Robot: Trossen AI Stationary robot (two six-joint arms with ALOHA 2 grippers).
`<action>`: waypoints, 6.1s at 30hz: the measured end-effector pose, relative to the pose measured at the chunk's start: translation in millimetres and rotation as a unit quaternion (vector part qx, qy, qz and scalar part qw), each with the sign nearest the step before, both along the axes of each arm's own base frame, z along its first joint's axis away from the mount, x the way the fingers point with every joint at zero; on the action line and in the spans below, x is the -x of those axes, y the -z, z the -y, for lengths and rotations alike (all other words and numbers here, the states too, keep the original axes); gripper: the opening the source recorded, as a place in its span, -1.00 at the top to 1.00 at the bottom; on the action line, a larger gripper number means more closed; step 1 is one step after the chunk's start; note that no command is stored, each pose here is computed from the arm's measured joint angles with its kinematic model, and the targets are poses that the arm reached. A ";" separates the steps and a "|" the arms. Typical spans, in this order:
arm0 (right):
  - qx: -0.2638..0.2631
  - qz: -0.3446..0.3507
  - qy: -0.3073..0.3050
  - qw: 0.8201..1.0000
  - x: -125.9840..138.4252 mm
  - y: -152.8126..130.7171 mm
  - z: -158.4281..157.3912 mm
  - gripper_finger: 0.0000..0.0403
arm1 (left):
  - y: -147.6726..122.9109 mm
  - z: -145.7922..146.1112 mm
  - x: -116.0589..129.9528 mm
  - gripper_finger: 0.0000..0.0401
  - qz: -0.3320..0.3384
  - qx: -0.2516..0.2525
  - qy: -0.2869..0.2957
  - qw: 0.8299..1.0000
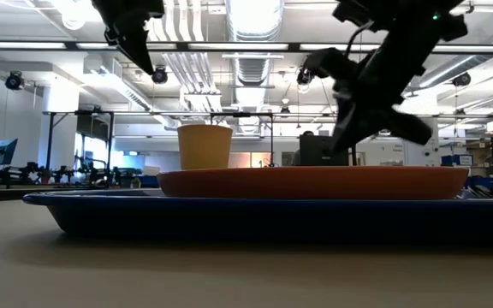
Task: Pick and place plate/cup/fork/spoon on tray
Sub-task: Adjust the orange plate to the center of the blue tray, then move the blue tray to the top center of the table
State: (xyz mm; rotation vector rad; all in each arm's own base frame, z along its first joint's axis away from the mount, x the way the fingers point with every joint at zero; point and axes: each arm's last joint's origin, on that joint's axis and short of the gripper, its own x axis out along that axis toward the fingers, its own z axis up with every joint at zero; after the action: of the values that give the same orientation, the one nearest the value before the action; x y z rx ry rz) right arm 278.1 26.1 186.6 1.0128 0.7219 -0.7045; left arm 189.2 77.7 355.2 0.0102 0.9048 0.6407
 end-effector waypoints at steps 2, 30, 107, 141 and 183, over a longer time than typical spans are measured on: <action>-0.009 0.011 -0.014 1.000 -9.1 9.3 -7.5 0.96 | -0.6 1.0 2.9 0.97 0.002 -0.001 0.000 1.000; -0.048 -0.089 -0.023 0.995 -9.7 27.3 -44.2 0.96 | -6.5 3.0 7.8 0.97 0.027 -0.005 0.002 1.000; 0.169 -0.082 -0.122 0.975 -43.9 -91.3 -36.5 0.96 | 14.1 2.0 -1.1 0.97 0.036 0.026 0.017 0.999; 0.005 -0.176 -0.092 0.980 -3.1 29.5 71.7 0.96 | -7.2 11.8 27.0 0.97 0.094 0.005 0.017 0.995; 0.130 -0.015 -0.119 0.984 -23.9 -20.9 155.3 0.96 | 6.2 18.8 24.1 1.00 0.041 0.054 0.021 0.997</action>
State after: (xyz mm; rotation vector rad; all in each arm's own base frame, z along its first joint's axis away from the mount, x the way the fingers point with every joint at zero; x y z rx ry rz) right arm 302.0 -129.2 207.4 0.6658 0.7421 -0.5879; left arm 165.1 58.9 349.0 -0.0924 0.8563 0.5490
